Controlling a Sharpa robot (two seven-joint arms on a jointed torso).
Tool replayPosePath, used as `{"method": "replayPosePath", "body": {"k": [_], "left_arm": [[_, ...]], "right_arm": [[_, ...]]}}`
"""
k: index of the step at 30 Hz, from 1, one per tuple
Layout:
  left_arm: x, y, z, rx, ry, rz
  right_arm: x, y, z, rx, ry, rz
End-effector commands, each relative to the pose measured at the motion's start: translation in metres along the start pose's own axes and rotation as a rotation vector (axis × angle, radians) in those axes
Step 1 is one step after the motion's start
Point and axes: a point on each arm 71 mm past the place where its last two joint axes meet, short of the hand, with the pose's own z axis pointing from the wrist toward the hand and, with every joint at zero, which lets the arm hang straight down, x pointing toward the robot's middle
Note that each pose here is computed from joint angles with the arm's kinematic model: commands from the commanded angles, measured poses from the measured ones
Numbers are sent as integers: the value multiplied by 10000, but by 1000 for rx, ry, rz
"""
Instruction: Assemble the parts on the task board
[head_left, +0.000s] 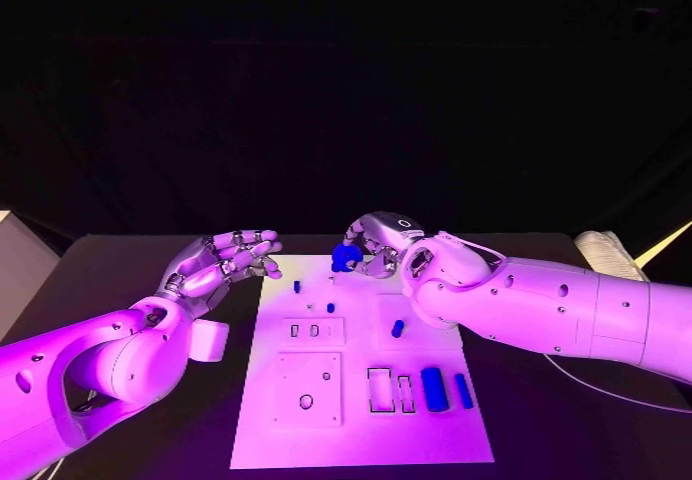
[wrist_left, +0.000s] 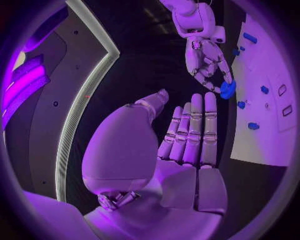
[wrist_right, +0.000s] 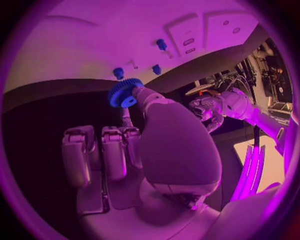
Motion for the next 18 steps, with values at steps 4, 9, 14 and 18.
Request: {"method": "replayPosePath", "body": {"k": [4, 9, 14, 18], "left_arm": [[44, -8, 10, 8, 23, -8], [55, -4, 17, 8, 26, -9], [58, -2, 20, 7, 27, -10], [54, -2, 20, 7, 25, -9]], "right_arm": [[146, 172, 49, -51, -7, -54], [254, 264, 76, -63, 14, -54], [324, 286, 97, -62, 40, -61], [371, 275, 105, -55, 59, -68]]}}
